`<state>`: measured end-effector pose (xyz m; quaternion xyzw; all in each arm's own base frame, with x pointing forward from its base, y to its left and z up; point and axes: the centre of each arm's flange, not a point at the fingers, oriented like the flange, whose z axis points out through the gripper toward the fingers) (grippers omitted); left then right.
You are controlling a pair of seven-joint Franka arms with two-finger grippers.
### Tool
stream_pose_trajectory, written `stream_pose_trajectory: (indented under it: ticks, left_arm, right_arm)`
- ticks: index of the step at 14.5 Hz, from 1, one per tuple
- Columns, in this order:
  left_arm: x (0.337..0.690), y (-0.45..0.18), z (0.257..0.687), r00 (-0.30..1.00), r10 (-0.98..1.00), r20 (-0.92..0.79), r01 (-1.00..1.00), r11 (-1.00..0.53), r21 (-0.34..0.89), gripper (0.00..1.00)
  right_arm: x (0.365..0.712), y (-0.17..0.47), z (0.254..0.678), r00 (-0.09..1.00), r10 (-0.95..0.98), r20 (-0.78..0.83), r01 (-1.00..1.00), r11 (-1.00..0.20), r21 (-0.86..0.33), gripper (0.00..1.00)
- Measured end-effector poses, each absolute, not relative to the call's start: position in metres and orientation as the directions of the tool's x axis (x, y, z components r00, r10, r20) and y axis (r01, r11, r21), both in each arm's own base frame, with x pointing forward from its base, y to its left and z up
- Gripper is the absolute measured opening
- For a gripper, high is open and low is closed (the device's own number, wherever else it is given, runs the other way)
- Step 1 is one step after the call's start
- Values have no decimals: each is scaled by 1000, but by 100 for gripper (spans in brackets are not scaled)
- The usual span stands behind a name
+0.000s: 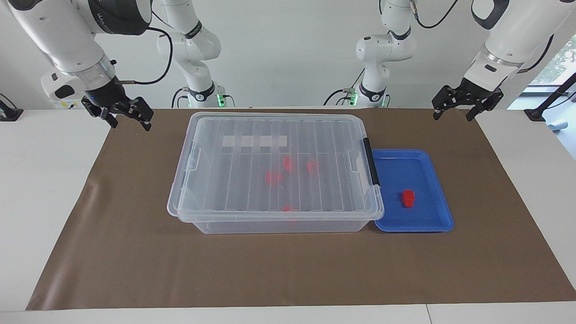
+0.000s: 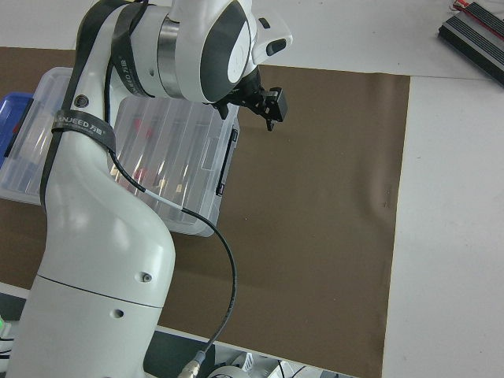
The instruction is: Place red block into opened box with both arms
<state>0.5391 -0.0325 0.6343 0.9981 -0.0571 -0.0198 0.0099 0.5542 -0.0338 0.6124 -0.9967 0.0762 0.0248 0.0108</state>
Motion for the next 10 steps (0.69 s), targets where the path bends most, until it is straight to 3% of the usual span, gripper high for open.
stream_pose_trajectory:
  ticks: [6,10]
  left_arm:
    - [539,-32,634,993,-114,-38,-114,-993,22,100]
    - [539,-33,634,993,-114,-38,-114,-993,22,100]
  right_arm:
    - [557,-32,611,988,-149,-28,-149,-989,-20,100]
    - [567,10,581,989,-146,25,-145,-989,-29,100]
